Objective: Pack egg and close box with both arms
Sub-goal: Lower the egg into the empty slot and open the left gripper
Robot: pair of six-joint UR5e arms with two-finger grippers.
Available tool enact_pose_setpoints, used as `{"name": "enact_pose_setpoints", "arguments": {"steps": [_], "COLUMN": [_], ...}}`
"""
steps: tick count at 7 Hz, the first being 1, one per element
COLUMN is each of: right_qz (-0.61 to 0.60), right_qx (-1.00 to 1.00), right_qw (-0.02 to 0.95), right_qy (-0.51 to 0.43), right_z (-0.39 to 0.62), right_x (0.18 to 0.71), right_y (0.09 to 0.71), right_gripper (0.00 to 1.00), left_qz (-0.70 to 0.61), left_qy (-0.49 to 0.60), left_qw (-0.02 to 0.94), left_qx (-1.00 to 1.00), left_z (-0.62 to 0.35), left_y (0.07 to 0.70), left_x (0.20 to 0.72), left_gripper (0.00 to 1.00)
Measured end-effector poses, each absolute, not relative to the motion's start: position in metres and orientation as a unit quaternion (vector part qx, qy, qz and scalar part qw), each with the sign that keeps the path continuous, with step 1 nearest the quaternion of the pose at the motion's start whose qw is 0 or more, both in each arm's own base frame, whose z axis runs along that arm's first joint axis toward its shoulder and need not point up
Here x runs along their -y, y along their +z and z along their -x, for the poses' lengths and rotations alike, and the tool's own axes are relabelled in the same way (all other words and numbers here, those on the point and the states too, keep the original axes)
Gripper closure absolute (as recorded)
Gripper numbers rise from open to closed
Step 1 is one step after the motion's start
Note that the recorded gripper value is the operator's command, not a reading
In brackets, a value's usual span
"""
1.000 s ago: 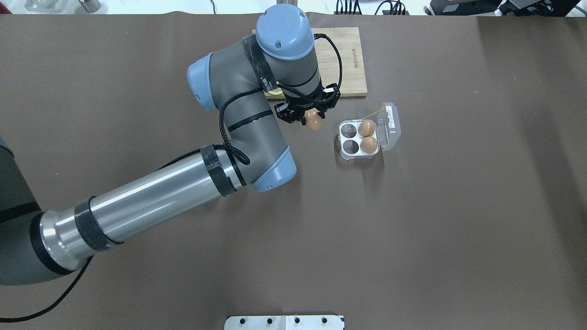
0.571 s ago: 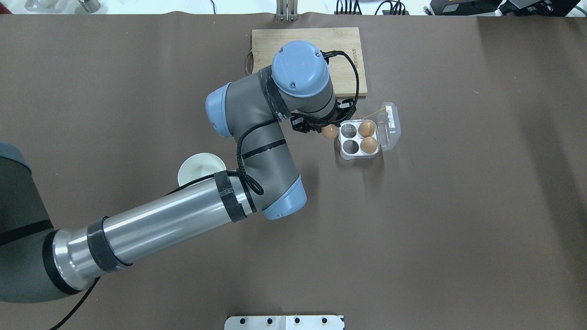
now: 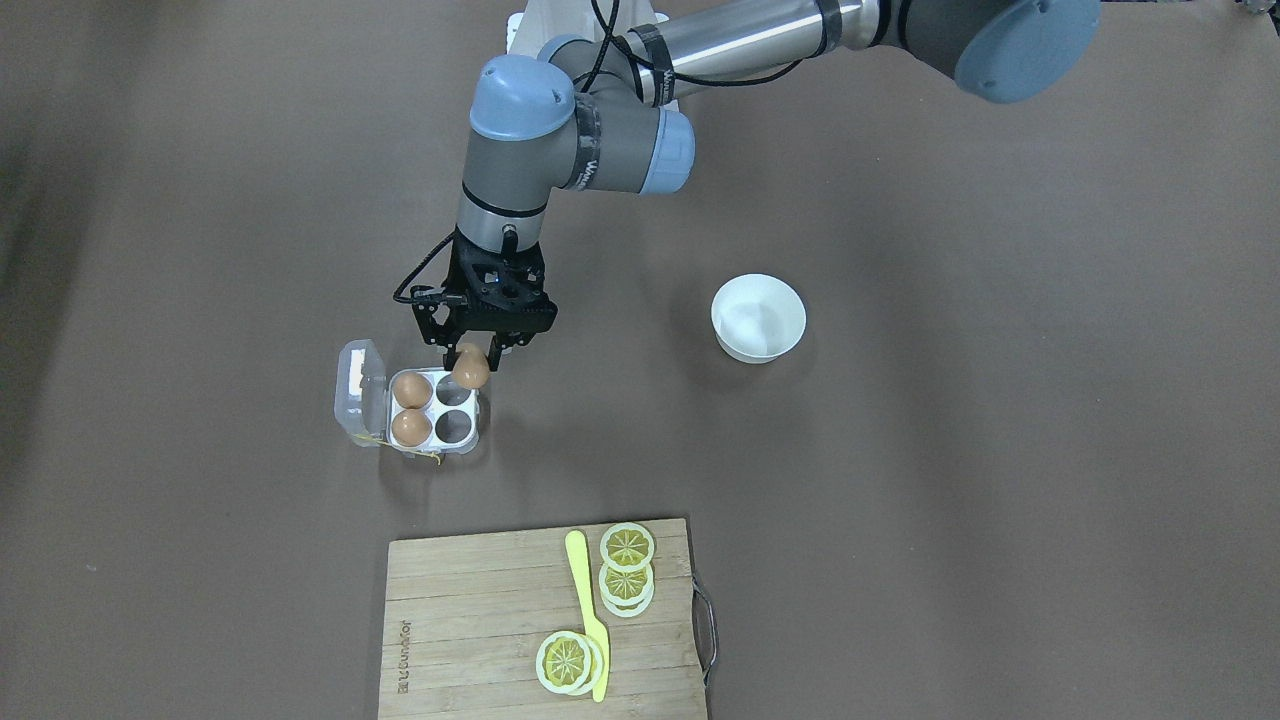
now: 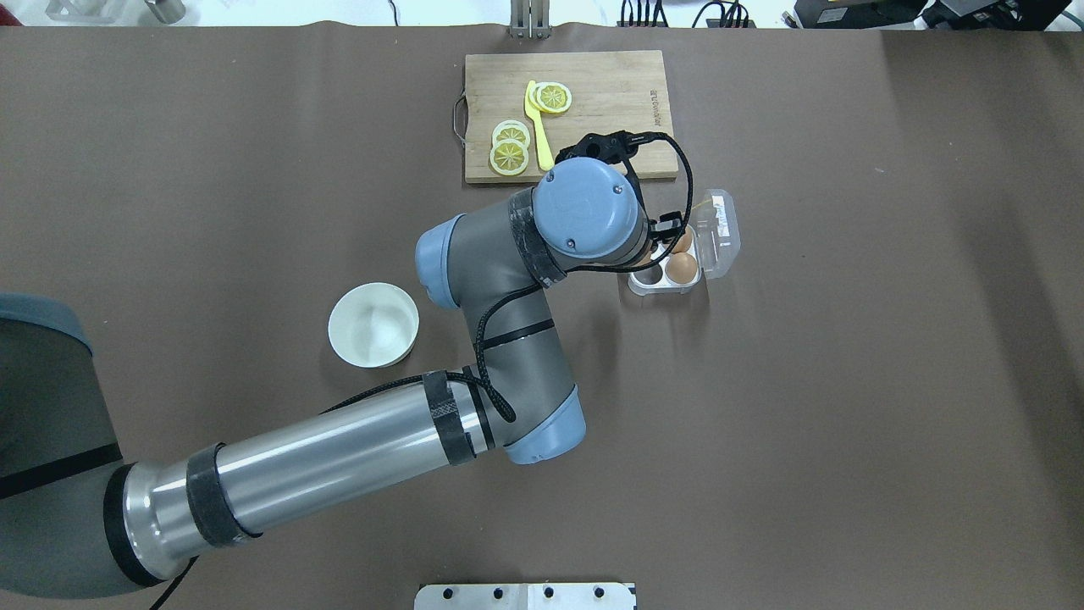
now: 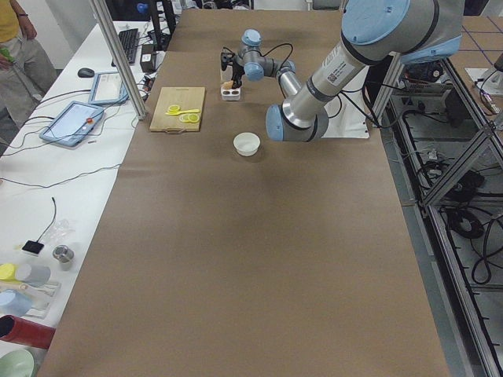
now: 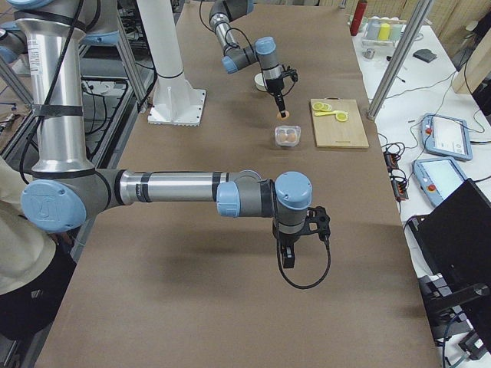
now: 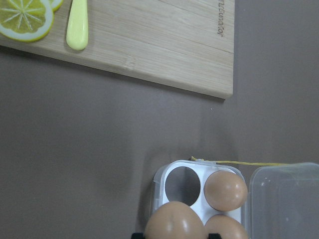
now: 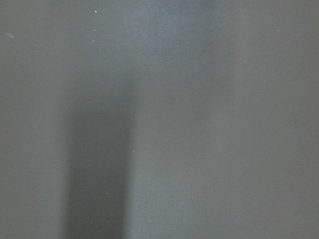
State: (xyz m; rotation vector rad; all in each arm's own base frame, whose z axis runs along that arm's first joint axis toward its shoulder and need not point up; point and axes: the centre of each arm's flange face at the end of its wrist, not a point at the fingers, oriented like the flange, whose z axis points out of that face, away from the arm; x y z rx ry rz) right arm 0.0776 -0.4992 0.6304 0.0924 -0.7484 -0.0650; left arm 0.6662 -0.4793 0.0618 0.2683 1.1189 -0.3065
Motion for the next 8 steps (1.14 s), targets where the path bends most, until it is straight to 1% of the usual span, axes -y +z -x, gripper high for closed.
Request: {"name": "enact_pose_setpoints", "arguments": {"steps": [4,8], "right_qz": [-0.044,-0.041], "right_qx": [0.365,0.365], "right_qw": [0.929,0.929], "right_qy": [-0.034,-0.033], "right_z": [-0.077,-0.077], "right_x": [0.499,0.496], "right_y": [0.632,0.635], "right_gripper": [0.00,0.00], "left_qz": [-0.164,-0.184], "left_qy": [-0.150,-0.148], "left_qw": [0.823,0.818], "left_qx": [-0.523,-0.524], "left_z": [-0.701,-0.711], "left_y": [0.073,0.065], "left_x": [0.451,0.443], "left_gripper": [0.67,0.68]}}
